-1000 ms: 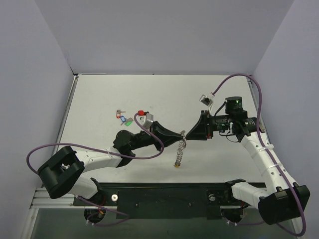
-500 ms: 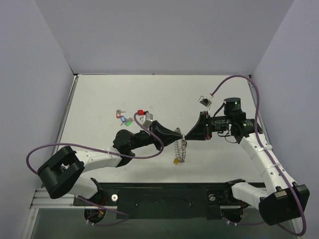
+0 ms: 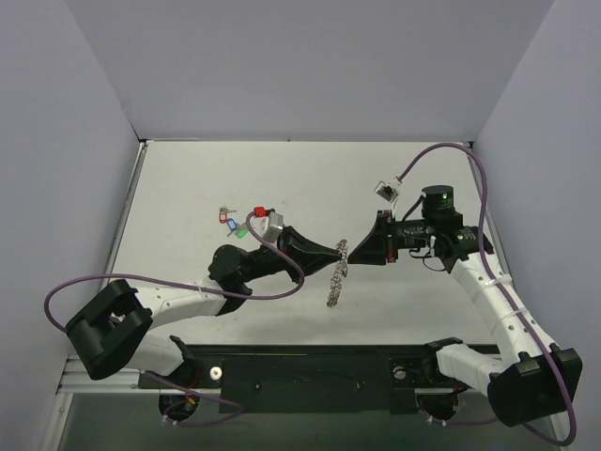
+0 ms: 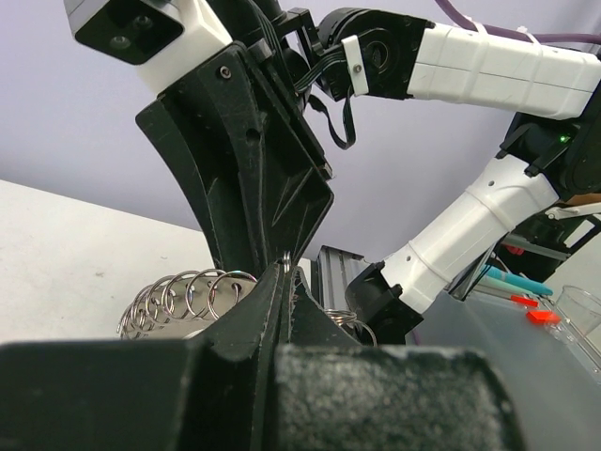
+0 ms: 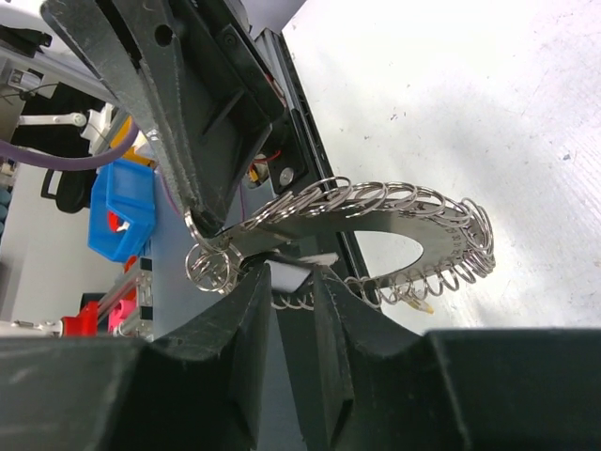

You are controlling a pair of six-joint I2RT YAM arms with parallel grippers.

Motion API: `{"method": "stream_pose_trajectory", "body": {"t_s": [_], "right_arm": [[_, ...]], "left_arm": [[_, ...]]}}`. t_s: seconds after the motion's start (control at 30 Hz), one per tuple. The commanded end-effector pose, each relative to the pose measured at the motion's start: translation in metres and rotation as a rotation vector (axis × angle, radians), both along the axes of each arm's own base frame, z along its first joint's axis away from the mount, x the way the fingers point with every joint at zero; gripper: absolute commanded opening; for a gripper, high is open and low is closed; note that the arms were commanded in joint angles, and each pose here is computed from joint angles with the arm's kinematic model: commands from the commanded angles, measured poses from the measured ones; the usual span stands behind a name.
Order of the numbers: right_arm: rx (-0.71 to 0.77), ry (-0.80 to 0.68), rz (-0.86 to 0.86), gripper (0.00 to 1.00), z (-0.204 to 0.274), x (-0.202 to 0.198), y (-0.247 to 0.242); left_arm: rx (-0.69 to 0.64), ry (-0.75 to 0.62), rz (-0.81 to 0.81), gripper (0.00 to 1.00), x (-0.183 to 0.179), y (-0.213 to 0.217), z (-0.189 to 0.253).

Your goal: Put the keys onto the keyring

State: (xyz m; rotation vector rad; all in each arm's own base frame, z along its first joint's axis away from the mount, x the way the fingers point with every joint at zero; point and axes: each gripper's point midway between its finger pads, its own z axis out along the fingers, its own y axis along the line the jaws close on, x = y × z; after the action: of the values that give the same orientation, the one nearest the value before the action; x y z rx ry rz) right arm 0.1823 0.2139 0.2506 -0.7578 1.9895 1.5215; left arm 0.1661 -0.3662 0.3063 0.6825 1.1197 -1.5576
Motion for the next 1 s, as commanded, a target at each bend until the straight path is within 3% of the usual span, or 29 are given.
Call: {"method": "stream_pose_trajectory", "body": {"t_s": [0.0, 0.13, 0.17, 0.2, 0.23, 0.27, 0.6, 0.97], "right_arm": [[0.058, -0.105, 0.022, 0.25, 0.038, -0.004, -0.006], [0.026, -0.18, -0.011, 0.39, 0.045, -0.006, -0.017], [-0.012, -0.268, -0.006, 0.41, 0.044, -0.003, -0.02], [-0.064, -0.216, -0.005, 0.47, 0.034, -0.012, -0.025], [-0.138, -0.323, 0.012, 0.48, 0.029, -0.008, -0.03], [-0.185, -0.316, 0.011, 0.49, 0.027, -0.012, -0.034], [-0.166, -0.529, 0.235, 0.44, 0.015, -0.022, -0.023], [-0.14, -0.565, 0.274, 0.4, 0.025, -0.019, -0.017]], "left_arm": [[-0.229, -0.223, -0.008, 0.0, -0.021, 0.027, 0.068], [-0.2, -0.228, -0.021, 0.0, -0.019, 0.029, 0.062], [-0.187, -0.22, -0.018, 0.0, -0.016, 0.028, 0.059], [-0.18, -0.218, -0.022, 0.0, -0.016, 0.028, 0.057], [-0.183, -0.218, -0.021, 0.0, -0.016, 0.028, 0.058], [-0.179, -0.212, -0.019, 0.0, -0.014, 0.027, 0.056], [-0.239, -0.194, -0.029, 0.0, -0.012, 0.016, 0.069], [-0.264, -0.203, -0.045, 0.0, -0.017, 0.007, 0.077]]}}
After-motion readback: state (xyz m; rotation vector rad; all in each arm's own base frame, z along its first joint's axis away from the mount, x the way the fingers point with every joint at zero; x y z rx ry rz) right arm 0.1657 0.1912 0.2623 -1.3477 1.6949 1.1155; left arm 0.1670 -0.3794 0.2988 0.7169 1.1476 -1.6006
